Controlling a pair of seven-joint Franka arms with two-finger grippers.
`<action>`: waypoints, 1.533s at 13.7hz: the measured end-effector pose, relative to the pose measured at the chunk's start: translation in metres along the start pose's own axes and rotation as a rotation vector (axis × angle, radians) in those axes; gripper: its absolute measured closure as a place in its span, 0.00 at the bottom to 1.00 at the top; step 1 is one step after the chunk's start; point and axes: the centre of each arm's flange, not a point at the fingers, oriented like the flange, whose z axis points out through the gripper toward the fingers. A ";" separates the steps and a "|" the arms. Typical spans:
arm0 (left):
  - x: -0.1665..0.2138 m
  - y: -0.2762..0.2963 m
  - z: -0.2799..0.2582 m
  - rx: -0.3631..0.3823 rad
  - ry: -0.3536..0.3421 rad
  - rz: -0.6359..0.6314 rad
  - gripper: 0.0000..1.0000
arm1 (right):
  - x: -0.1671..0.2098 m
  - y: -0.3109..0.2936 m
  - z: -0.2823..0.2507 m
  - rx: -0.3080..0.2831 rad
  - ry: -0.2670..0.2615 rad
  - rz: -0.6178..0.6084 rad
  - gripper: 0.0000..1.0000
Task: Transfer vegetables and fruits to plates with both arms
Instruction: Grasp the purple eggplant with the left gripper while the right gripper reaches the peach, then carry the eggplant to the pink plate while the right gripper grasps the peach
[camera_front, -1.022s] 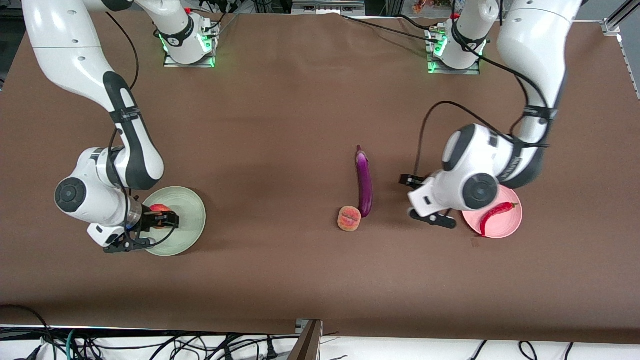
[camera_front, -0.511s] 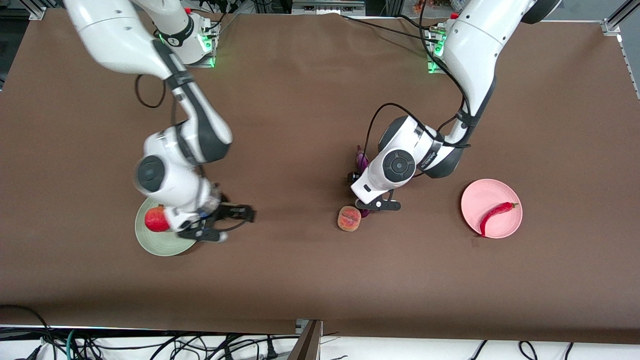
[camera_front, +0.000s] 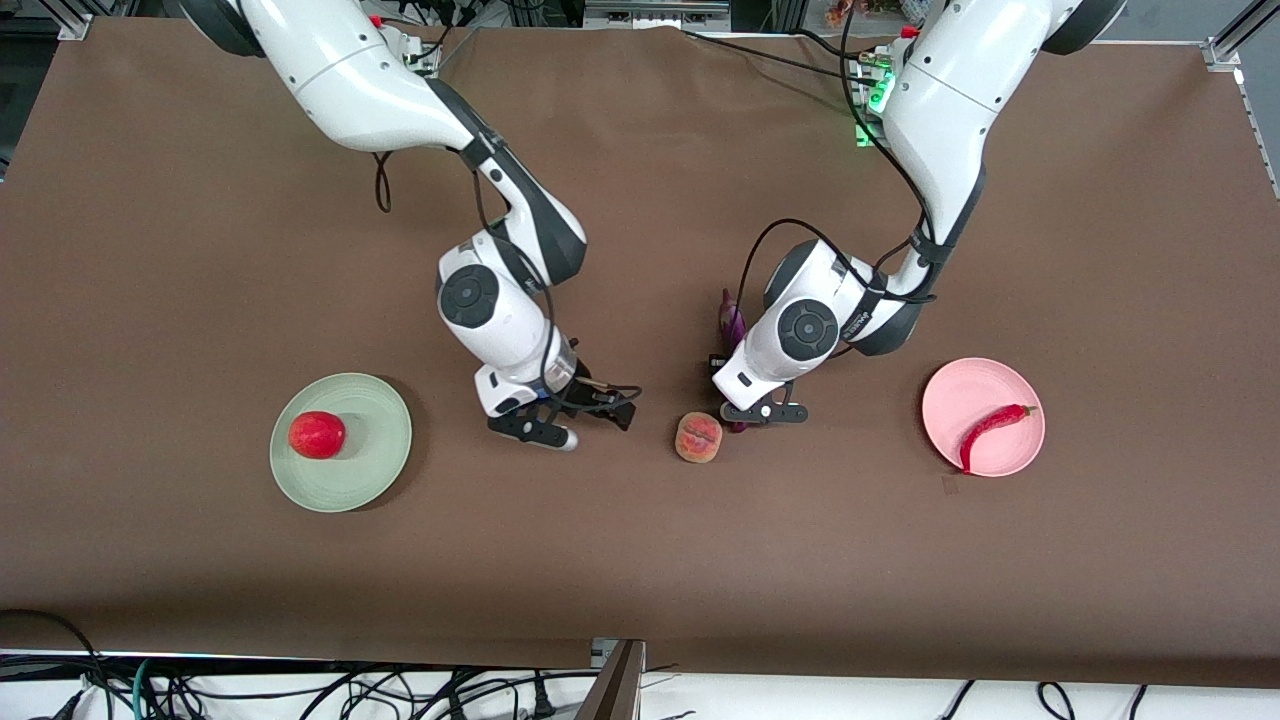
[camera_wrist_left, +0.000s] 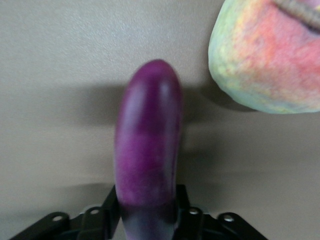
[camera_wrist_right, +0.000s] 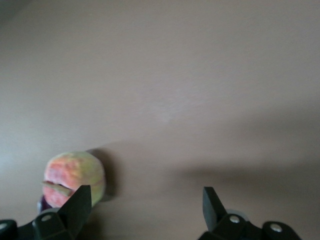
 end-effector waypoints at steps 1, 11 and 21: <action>0.000 -0.002 -0.007 0.007 -0.008 -0.002 0.61 | -0.007 -0.010 0.007 0.019 0.015 0.015 0.01; 0.053 -0.169 -0.144 0.188 -0.120 0.198 0.64 | -0.062 -0.055 0.083 0.130 0.136 0.028 0.01; 0.080 -0.311 -0.127 0.265 -0.165 0.461 0.65 | -0.068 -0.060 0.093 0.178 0.156 0.061 0.13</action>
